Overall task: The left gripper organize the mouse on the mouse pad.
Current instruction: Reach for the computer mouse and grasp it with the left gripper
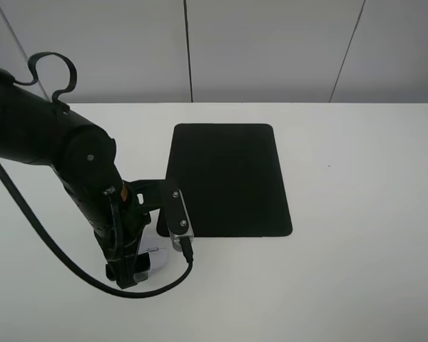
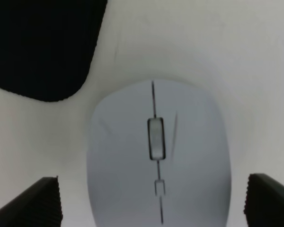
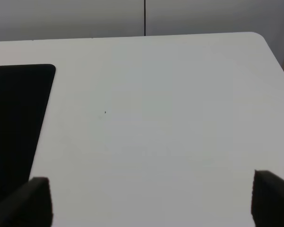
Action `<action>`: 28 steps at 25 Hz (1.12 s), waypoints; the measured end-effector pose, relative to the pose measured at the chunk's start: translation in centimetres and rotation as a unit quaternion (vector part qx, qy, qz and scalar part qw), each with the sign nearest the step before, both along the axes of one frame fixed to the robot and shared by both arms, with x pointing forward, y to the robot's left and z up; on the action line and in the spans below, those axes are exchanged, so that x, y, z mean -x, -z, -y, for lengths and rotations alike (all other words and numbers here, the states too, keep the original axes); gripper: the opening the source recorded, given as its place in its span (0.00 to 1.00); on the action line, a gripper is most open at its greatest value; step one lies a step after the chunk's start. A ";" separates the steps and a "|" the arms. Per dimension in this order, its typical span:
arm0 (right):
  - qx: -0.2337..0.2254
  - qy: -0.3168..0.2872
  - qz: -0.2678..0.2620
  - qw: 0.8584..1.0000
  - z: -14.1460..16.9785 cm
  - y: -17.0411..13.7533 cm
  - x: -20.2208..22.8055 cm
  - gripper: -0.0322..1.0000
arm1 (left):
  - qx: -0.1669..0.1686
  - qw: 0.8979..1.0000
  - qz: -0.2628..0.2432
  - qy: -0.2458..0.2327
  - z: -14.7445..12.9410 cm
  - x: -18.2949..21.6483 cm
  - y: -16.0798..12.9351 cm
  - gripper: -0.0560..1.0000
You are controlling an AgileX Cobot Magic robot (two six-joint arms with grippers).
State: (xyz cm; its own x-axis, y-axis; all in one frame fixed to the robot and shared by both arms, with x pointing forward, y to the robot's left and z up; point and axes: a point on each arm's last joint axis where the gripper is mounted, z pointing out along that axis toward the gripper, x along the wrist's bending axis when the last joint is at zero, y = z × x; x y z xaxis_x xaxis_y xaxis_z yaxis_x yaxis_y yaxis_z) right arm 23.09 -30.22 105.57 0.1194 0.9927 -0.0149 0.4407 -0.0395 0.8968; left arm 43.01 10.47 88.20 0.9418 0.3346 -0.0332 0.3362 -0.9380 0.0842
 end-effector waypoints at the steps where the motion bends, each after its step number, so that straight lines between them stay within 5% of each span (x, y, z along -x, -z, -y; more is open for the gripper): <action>1: 0.000 0.000 0.000 1.000 0.0 0.0 0.0 0.83 | -0.003 1.000 -0.004 -0.001 0.0 0.1 0.4 0.80; 12: 0.000 0.000 0.000 1.000 0.0 0.0 0.0 0.83 | 0.001 1.000 -0.003 -0.011 -0.3 0.3 2.1 0.79; 17: 0.000 0.000 0.000 1.000 0.0 0.0 0.0 0.83 | 0.004 1.000 0.001 -0.015 -0.2 0.3 2.1 0.64; 28: 0.000 0.000 0.000 1.000 0.0 0.0 0.0 0.83 | 0.004 1.000 0.000 -0.016 -0.2 0.3 2.1 0.64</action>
